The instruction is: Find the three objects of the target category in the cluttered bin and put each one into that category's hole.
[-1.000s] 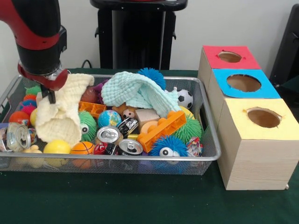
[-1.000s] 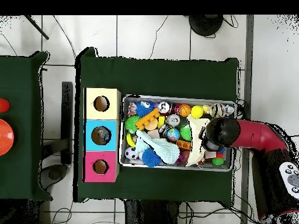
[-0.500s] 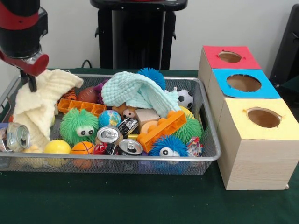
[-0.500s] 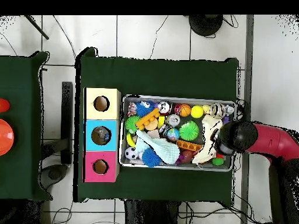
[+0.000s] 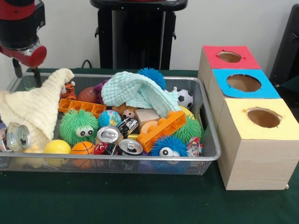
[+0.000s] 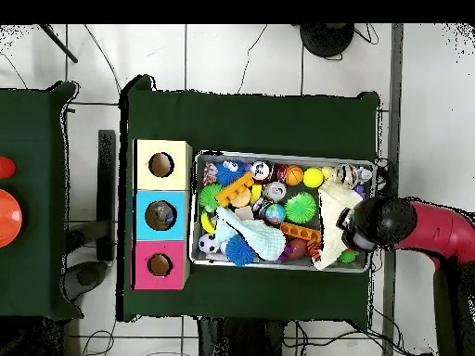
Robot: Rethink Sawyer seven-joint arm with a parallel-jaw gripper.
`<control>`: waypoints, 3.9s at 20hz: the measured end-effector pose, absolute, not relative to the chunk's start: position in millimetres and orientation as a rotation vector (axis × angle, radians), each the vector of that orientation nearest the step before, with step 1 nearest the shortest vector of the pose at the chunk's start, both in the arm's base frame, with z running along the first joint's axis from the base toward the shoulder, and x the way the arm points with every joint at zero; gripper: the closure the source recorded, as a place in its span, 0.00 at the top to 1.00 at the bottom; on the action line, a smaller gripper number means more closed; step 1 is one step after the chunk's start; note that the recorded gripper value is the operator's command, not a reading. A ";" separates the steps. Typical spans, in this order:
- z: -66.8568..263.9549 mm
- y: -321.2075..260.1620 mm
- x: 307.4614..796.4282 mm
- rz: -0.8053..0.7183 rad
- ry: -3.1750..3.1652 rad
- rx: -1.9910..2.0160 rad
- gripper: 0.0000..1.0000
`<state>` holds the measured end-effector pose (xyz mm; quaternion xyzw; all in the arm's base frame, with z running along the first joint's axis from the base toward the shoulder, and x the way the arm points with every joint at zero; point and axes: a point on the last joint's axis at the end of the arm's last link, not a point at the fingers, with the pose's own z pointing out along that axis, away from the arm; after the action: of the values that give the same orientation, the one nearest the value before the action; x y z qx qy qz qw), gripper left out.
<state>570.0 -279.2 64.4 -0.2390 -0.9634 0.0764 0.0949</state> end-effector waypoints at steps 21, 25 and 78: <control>74.5 -178.9 534.2 0.069 -2.760 -0.596 1.00; 69.9 -156.0 532.4 0.047 -2.785 -0.561 1.00; 0.9 -28.7 515.0 0.122 -3.038 -0.409 0.00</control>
<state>515.0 -28.7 0.9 -0.1333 -0.9896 0.0396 0.0367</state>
